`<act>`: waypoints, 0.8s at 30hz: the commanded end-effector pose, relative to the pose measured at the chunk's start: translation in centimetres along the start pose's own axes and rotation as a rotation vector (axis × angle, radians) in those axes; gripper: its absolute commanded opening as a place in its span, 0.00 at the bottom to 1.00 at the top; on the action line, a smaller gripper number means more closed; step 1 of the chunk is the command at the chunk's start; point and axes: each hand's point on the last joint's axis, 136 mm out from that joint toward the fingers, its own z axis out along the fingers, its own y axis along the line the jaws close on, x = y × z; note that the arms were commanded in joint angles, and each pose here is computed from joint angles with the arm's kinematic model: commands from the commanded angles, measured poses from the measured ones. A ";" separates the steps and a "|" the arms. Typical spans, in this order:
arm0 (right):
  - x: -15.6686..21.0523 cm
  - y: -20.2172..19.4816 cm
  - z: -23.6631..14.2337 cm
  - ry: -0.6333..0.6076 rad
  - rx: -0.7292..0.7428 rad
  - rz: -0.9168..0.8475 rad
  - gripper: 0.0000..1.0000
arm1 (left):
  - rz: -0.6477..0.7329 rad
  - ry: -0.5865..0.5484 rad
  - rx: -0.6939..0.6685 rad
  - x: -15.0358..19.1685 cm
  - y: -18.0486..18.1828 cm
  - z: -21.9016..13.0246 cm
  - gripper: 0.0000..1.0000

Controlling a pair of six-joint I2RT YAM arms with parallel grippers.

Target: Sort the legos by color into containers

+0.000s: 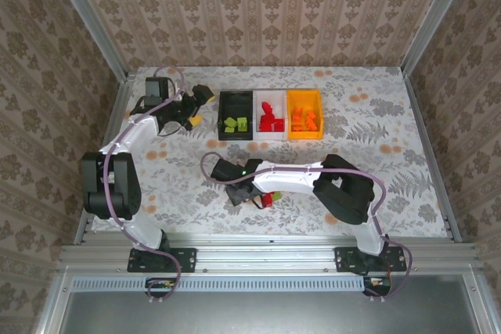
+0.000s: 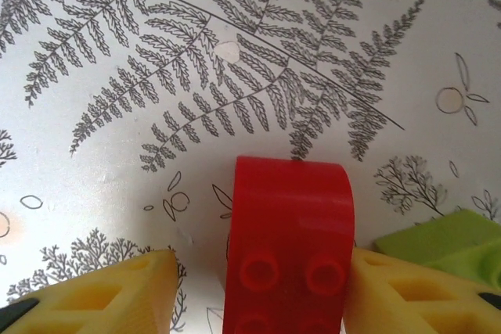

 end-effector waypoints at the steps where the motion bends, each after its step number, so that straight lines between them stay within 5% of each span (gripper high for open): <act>1: -0.6 0.6 0.6 0.003 -0.015 -0.002 0.54 | 0.018 -0.006 0.029 0.0 -1.3 -0.9 1.00; 9: -2.2 0.5 -0.1 -0.057 0.001 -0.031 0.34 | 0.015 -0.007 0.027 -0.1 -1.2 -0.9 1.00; 17: -5.6 0.8 -5.5 -0.177 -0.061 -0.052 0.32 | 0.016 -0.013 0.027 -0.3 -1.2 -1.1 1.00; 24: -9.5 -4.5 -9.1 -0.274 -0.023 -0.003 0.32 | 0.007 -0.016 0.027 -0.5 -1.0 -1.1 1.00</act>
